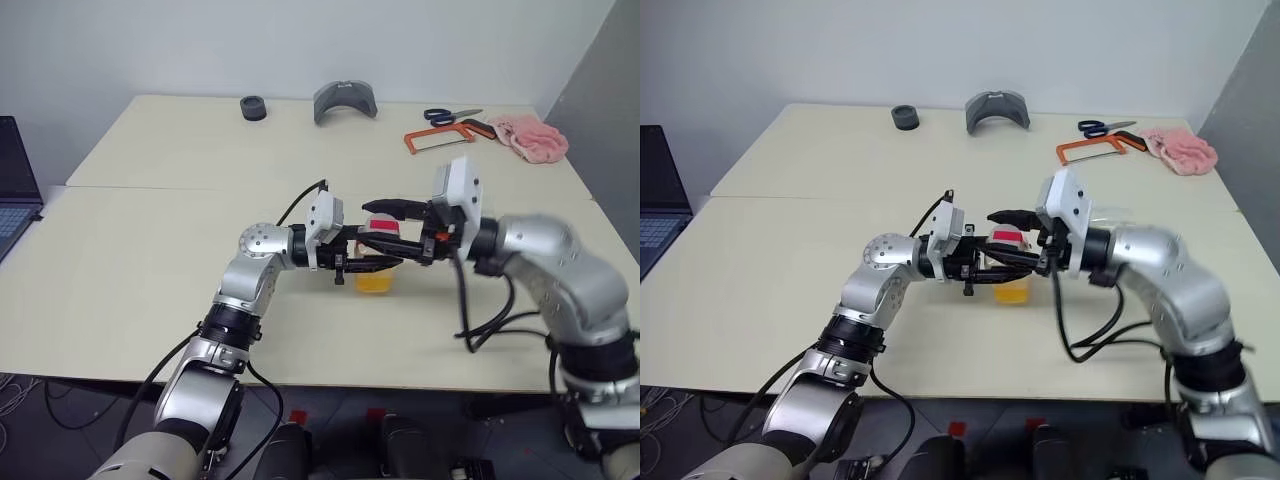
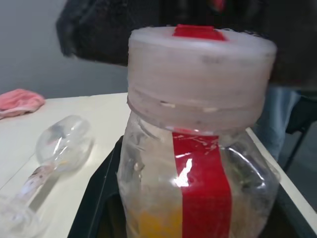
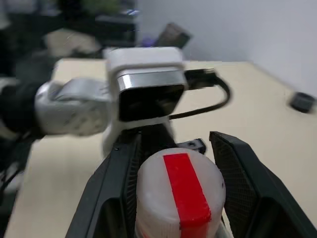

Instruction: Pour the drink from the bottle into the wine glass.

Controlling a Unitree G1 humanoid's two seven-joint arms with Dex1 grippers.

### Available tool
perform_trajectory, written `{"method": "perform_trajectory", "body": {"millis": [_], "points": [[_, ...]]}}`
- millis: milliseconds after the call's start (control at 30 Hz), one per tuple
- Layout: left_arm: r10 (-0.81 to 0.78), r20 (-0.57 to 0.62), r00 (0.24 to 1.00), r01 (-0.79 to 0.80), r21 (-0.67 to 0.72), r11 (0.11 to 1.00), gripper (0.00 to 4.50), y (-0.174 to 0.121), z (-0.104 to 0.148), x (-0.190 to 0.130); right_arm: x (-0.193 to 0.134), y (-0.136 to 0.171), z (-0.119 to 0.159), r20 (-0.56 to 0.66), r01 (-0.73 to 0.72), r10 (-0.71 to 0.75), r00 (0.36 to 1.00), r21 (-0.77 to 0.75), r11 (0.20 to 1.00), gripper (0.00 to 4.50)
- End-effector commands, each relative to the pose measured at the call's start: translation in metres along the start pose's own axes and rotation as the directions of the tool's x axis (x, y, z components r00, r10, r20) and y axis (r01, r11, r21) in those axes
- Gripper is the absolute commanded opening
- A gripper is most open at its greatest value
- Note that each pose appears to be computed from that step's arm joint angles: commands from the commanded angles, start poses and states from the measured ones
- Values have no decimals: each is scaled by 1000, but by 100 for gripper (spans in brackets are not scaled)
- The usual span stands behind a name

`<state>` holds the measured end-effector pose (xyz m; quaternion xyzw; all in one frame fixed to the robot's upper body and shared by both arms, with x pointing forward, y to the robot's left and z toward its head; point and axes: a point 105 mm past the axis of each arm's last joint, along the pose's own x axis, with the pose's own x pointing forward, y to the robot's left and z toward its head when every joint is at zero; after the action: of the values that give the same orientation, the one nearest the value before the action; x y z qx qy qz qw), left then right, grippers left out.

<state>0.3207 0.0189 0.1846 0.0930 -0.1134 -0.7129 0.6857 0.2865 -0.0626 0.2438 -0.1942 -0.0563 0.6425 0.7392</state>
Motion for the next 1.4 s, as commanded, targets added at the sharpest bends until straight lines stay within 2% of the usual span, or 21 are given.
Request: {"method": "perform_trajectory", "body": {"millis": [33,100,167,200,367,467,600,767,867,1167,1400], "points": [[26,33,999,-28,32,999,178,8,17,-2,9,30,2,-21,-272,272,962,-21,962,188],[47,40,998,-48,30,998,178,8,18,-3,5,29,-1,-39,-278,279,960,22,960,188],[66,44,997,-67,24,997,178,8,17,-3,3,15,1,-13,-165,165,986,19,986,188],[71,45,996,-72,20,997,178,8,17,-3,2,10,3,-2,-120,120,993,12,993,261],[115,52,992,-116,5,993,176,12,14,-3,-18,-7,19,90,162,-164,982,27,986,432],[148,59,987,-149,7,989,176,17,14,-1,-22,-1,20,100,328,-331,938,48,944,433],[166,66,984,-167,9,986,176,22,14,3,-11,5,9,84,580,-586,806,93,810,433],[155,69,985,-156,16,988,176,25,14,8,3,9,5,83,723,-736,672,144,676,433],[145,68,987,-147,18,989,176,25,13,10,3,6,0,67,764,-777,625,152,628,433],[162,55,985,-163,28,986,176,28,10,9,-1,0,-2,78,823,-838,541,156,546,433],[174,42,984,-175,29,984,176,29,8,6,5,4,-5,78,809,-827,557,173,562,433]]}}
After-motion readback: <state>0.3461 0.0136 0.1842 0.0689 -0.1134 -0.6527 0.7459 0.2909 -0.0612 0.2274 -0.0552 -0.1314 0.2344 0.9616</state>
